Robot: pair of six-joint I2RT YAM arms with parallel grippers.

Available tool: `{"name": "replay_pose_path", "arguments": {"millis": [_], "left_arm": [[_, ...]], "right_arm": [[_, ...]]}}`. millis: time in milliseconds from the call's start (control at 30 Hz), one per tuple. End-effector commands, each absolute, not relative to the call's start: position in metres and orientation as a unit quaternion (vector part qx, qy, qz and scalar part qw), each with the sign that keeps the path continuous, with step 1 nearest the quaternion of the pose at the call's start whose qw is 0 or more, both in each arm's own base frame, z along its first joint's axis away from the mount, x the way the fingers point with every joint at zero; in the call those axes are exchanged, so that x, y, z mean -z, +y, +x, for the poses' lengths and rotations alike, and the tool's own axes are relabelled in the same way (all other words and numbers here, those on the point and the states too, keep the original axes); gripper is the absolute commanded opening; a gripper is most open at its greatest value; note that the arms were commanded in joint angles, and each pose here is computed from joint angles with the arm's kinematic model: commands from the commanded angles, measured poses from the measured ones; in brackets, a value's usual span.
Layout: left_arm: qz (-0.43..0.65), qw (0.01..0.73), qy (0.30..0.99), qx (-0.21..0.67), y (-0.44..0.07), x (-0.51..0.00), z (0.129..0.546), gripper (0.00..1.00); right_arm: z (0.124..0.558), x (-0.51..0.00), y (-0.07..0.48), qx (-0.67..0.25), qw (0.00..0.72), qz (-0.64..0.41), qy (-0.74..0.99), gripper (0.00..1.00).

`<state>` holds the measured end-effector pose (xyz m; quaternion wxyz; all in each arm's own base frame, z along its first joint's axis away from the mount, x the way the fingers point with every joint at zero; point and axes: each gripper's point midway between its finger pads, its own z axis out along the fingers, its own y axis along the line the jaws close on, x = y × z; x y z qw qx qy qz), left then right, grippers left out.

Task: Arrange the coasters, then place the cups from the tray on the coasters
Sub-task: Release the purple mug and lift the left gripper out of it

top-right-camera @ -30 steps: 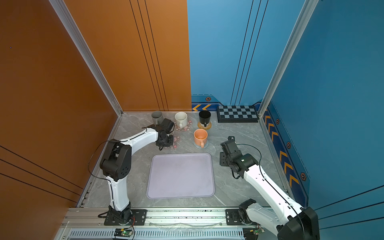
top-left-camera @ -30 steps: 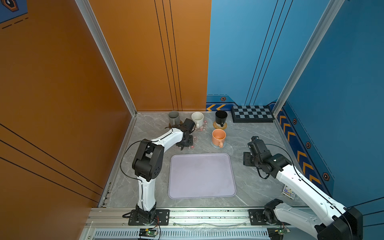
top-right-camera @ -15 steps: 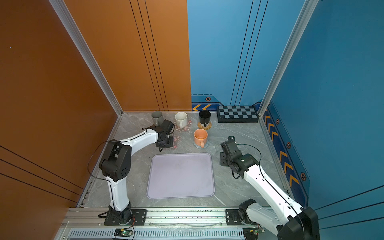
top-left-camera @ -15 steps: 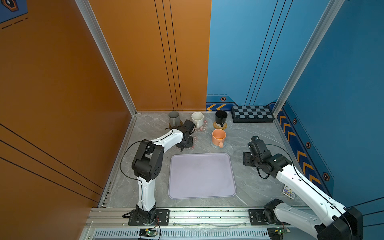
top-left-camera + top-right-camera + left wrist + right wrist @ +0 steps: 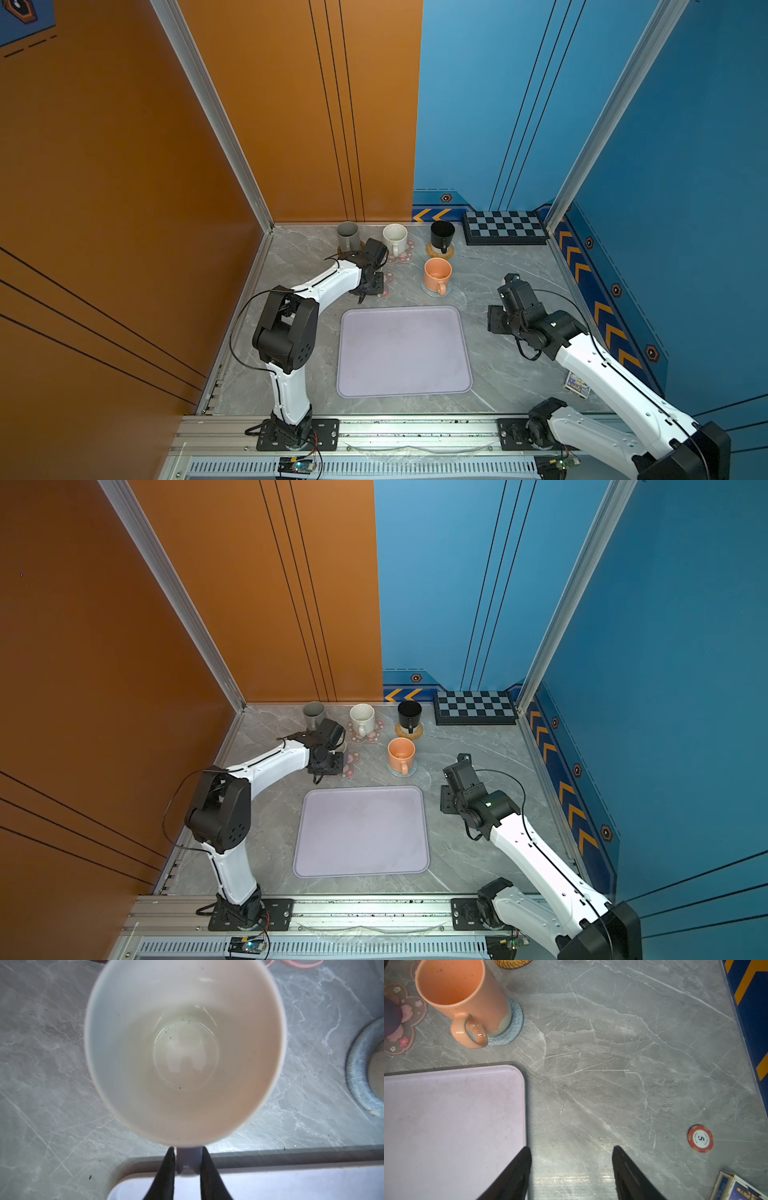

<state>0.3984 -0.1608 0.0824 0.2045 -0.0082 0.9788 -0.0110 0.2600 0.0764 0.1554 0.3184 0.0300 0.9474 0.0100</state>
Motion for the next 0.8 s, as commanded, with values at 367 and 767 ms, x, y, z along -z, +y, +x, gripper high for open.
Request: {"name": "replay_pose_path", "arguments": {"millis": [367, 767], "left_arm": [[-0.008, 0.229, 0.973, -0.022, -0.127, -0.106, 0.364, 0.27], [-0.039, 0.26, 0.963, -0.055, -0.083, -0.122, 0.34, 0.28]], "right_arm": [[0.266, -0.155, 0.073, 0.005, 0.313, 0.018, 0.95, 0.66], [0.274, -0.147, 0.074, 0.012, 0.305, 0.011, 0.952, 0.66]]}}
